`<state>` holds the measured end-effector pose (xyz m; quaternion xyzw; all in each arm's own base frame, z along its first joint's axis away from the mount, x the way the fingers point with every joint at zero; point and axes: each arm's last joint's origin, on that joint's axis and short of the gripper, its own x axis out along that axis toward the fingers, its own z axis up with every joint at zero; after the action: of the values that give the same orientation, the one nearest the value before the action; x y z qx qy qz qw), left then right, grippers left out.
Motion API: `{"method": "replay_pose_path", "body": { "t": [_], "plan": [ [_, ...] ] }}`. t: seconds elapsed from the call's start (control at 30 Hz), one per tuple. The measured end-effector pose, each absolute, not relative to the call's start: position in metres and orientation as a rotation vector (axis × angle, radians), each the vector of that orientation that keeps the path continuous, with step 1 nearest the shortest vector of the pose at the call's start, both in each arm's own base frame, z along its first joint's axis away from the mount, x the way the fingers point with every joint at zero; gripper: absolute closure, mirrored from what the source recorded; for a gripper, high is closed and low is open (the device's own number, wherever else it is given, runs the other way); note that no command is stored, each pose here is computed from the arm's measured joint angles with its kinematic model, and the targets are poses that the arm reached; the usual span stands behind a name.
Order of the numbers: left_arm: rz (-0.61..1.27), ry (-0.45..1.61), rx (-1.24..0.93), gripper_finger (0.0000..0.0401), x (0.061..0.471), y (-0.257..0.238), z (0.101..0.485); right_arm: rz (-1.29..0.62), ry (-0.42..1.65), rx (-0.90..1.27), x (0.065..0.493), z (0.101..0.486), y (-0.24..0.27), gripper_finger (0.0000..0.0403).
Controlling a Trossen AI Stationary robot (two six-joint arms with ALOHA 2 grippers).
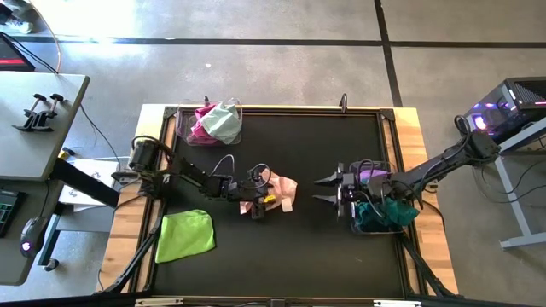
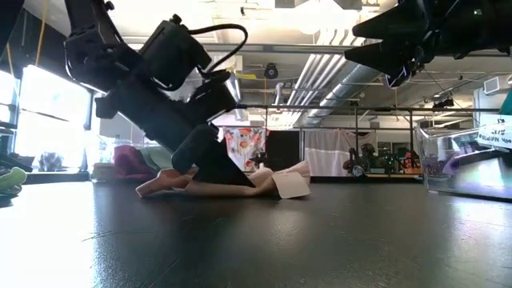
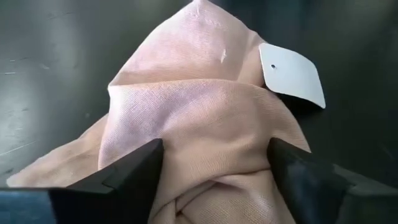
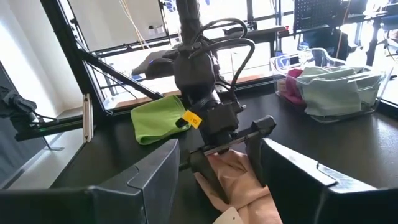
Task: Sort towels by color in basket
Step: Put the light orange towel into the top transparent bin
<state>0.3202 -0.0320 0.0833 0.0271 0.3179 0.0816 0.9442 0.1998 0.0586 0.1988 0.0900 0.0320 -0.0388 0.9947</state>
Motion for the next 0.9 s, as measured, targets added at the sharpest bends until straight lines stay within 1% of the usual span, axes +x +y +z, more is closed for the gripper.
{"method": "replay_pose_path", "body": {
  "t": [0.07, 0.17, 0.37, 0.47, 0.53, 0.67, 0.73, 0.9],
  "plan": [
    [0.153, 0.655, 0.049, 0.0142, 0.321, -0.033, 0.08, -0.078, 0.068, 0.179, 0.2, 0.198, 0.059, 0.0182],
    [0.141, 0.676, 0.049, 0.0191, 0.32, -0.033, 0.076, -0.085, 0.082, 0.191, 0.201, 0.195, 0.059, 0.0182],
    [0.161, 0.691, 0.065, 0.032, 0.319, -0.031, 0.075, -0.097, 0.14, 0.22, 0.208, 0.181, 0.061, 0.0182],
    [0.164, 0.692, 0.067, 0.0376, 0.318, -0.031, 0.076, -0.103, 0.166, 0.232, 0.212, 0.173, 0.063, 0.0182],
    [0.166, 0.685, 0.068, 0.0388, 0.318, -0.032, 0.08, -0.105, 0.175, 0.238, 0.215, 0.168, 0.064, 0.0182],
    [0.203, 0.698, 0.132, 0.0376, 0.311, -0.038, 0.093, -0.103, 0.165, 0.242, 0.22, 0.161, 0.066, 0.0182],
    [0.224, 0.699, 0.176, 0.0376, 0.306, -0.043, 0.105, -0.104, 0.165, 0.241, 0.222, 0.158, 0.066, 0.0182],
    [0.312, 0.644, 0.235, 0.0383, 0.291, -0.052, 0.148, -0.101, 0.152, 0.243, 0.226, 0.154, 0.068, 0.0182]
  ]
}}
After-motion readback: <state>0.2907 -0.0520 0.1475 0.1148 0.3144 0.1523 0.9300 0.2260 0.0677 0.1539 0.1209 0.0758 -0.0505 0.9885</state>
